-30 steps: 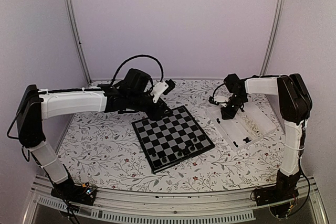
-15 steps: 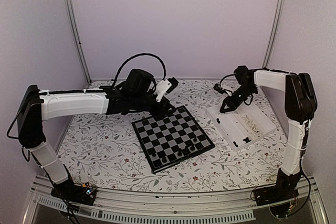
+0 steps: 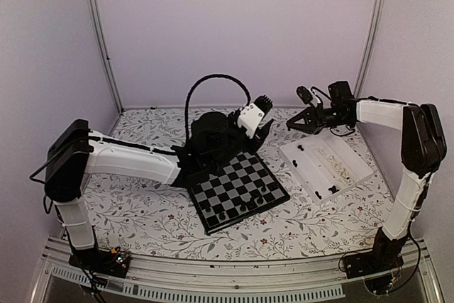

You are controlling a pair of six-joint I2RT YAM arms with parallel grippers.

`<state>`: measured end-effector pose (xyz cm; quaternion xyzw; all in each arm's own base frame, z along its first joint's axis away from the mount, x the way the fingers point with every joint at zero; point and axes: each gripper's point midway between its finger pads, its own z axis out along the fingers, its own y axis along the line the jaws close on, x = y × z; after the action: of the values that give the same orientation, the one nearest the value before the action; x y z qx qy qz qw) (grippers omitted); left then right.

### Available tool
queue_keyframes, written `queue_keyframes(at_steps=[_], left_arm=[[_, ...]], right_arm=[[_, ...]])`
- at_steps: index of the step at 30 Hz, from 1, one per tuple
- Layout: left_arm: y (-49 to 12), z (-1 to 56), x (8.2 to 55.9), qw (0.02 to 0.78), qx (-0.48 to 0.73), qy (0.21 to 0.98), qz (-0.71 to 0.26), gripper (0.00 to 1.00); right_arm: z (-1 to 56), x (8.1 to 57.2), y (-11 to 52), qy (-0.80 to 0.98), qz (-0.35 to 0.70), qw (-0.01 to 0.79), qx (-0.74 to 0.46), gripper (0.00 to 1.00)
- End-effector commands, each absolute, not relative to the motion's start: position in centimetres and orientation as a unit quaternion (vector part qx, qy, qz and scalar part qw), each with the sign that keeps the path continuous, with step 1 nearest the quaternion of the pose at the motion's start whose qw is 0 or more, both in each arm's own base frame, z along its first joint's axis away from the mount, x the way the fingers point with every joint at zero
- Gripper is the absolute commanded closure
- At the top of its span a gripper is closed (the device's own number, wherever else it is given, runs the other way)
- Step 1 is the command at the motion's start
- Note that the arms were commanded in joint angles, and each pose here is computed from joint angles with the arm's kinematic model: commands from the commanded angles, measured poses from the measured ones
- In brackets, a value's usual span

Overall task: Set up the chess pieces on the board
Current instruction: Pick up the chess piece from the storage box, then place the chess piece on the chessboard.

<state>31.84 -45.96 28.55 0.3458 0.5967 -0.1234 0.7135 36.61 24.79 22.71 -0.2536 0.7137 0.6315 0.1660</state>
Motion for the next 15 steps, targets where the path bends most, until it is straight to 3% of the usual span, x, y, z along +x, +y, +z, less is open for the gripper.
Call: queue_keyframes(at_steps=[1, 15], left_arm=[[-48.0, 29.8, 32.5, 0.757, 0.314, 0.564, -0.096, 0.51], [-52.6, 28.2, 30.9, 0.753, 0.328, 0.551, -0.150, 0.56]], right_arm=[[26.8, 34.7, 24.9, 0.666, 0.681, 0.152, -0.264, 0.92], [28.5, 34.0, 25.0, 0.666, 0.683, 0.150, -0.260, 0.91]])
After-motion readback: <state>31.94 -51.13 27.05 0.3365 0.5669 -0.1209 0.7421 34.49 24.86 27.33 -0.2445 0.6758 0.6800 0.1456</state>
